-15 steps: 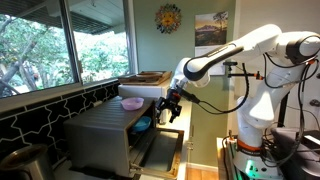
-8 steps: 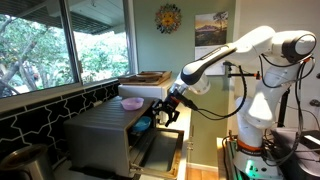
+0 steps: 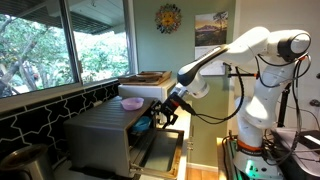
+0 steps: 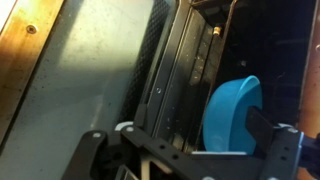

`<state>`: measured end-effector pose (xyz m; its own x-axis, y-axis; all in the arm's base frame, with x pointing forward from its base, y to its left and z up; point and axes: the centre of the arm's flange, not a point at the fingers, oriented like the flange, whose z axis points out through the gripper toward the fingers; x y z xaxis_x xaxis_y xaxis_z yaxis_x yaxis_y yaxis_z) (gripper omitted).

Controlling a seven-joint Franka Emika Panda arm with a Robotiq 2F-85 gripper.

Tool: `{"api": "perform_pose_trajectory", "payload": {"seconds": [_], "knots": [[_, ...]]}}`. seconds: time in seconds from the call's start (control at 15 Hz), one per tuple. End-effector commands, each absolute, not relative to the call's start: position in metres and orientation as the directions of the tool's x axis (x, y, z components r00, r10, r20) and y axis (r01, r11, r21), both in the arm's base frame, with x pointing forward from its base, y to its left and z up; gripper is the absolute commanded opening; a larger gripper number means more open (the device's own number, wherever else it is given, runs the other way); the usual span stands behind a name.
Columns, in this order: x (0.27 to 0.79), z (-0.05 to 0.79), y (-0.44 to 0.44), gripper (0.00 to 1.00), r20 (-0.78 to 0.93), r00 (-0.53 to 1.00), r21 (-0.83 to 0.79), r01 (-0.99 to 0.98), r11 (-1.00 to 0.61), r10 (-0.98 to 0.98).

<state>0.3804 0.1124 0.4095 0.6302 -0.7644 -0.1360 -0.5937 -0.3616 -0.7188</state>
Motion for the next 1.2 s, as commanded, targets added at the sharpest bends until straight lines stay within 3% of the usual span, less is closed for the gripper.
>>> {"api": "perform_pose_trajectory", "payload": {"seconds": [0.0,0.53,0.6,0.67,1.13], "knots": [[0.384,0.39,0.113,1.0,-0.161,0.586,-0.739,-0.605,-0.296,-0.794],[0.391,0.381,0.115,1.0,-0.207,0.501,-0.758,-0.625,-0.186,-0.841],[0.392,0.38,0.116,0.9,-0.209,0.501,-0.76,-0.624,-0.183,-0.84],[0.392,0.38,0.116,0.74,-0.207,0.504,-0.76,-0.623,-0.186,-0.839],[0.394,0.378,0.113,0.19,-0.201,0.529,-0.75,-0.625,-0.218,-0.824]]}}
